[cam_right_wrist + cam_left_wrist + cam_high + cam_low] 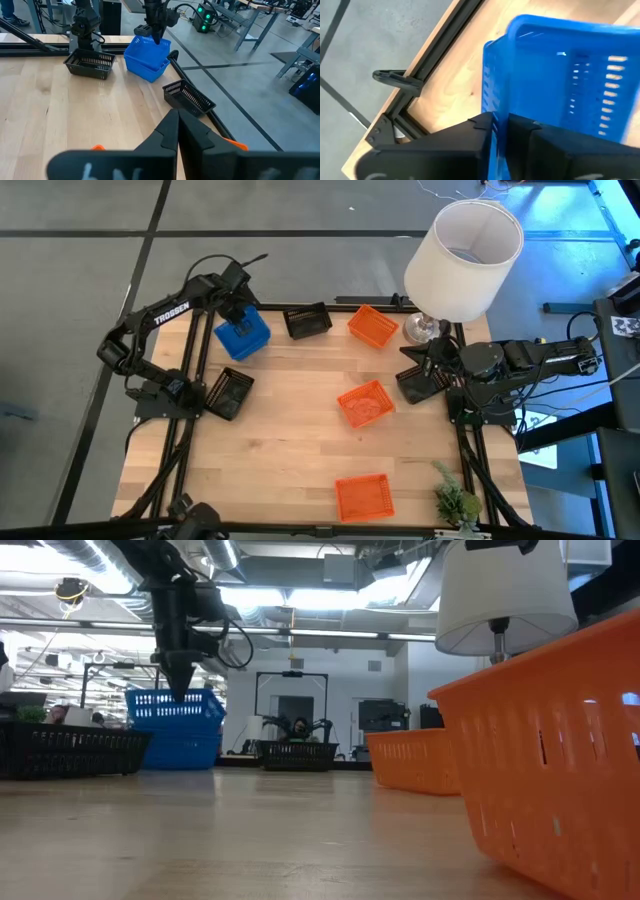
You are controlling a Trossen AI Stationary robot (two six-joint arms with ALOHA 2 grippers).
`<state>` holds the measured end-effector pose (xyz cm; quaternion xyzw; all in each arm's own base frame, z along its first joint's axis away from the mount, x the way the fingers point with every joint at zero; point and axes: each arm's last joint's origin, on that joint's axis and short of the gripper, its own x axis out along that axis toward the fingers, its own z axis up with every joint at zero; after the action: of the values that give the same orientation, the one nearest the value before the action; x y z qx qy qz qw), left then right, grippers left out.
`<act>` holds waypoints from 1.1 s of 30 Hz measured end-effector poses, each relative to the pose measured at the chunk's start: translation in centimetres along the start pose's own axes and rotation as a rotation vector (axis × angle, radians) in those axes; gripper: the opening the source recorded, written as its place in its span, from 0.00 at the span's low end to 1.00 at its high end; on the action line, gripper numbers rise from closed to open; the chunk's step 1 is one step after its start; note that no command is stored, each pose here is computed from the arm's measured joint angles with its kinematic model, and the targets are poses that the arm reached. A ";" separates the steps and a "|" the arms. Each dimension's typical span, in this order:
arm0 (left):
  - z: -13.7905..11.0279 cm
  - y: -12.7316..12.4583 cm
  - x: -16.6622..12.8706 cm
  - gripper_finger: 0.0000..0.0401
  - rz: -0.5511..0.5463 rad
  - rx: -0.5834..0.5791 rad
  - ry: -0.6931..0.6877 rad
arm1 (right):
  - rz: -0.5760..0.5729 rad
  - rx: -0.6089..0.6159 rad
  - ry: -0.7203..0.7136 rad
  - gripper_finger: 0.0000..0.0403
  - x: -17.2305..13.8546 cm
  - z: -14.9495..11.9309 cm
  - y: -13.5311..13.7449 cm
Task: Stack baskets by color
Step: Stack the bottom blue bin on top of the top blue bin
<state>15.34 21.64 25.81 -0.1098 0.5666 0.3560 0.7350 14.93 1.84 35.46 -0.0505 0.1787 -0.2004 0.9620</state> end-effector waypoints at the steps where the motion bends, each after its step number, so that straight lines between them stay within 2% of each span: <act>1: 0.0 0.0 0.0 0.09 -0.006 -0.007 -0.002 | 0.000 0.000 0.000 0.02 0.0 0.0 0.0; 8: 0.1 -0.3 -0.1 0.20 -0.013 -0.034 -0.005 | 0.000 -0.001 0.000 0.02 0.0 0.0 0.0; 12: -0.2 -0.7 -1.2 0.21 0.012 -0.008 -0.015 | -0.001 -0.001 0.000 0.02 0.0 0.0 0.0; 17: 0.0 -0.6 -2.2 0.20 0.121 -0.009 -0.065 | -0.001 -0.001 0.000 0.02 0.0 0.0 0.0; 20: -0.1 -0.5 -2.1 0.21 0.089 0.041 -0.063 | -0.001 -0.001 0.000 0.02 0.0 0.0 0.0; 24: 0.0 -0.7 -2.0 0.16 0.065 0.062 -0.068 | -0.001 -0.001 0.000 0.02 0.0 0.0 0.0; 28: 0.4 -1.0 -1.8 0.03 0.070 0.074 -0.091 | -0.001 -0.001 0.000 0.02 0.0 0.0 0.0; 33: 0.2 -0.6 -1.6 0.01 0.067 0.061 -0.087 | -0.001 -0.001 0.000 0.02 0.0 0.0 0.0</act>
<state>15.71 20.69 27.22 -0.0528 0.5481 0.3672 0.7496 14.93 1.84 35.46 -0.0511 0.1785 -0.2009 0.9618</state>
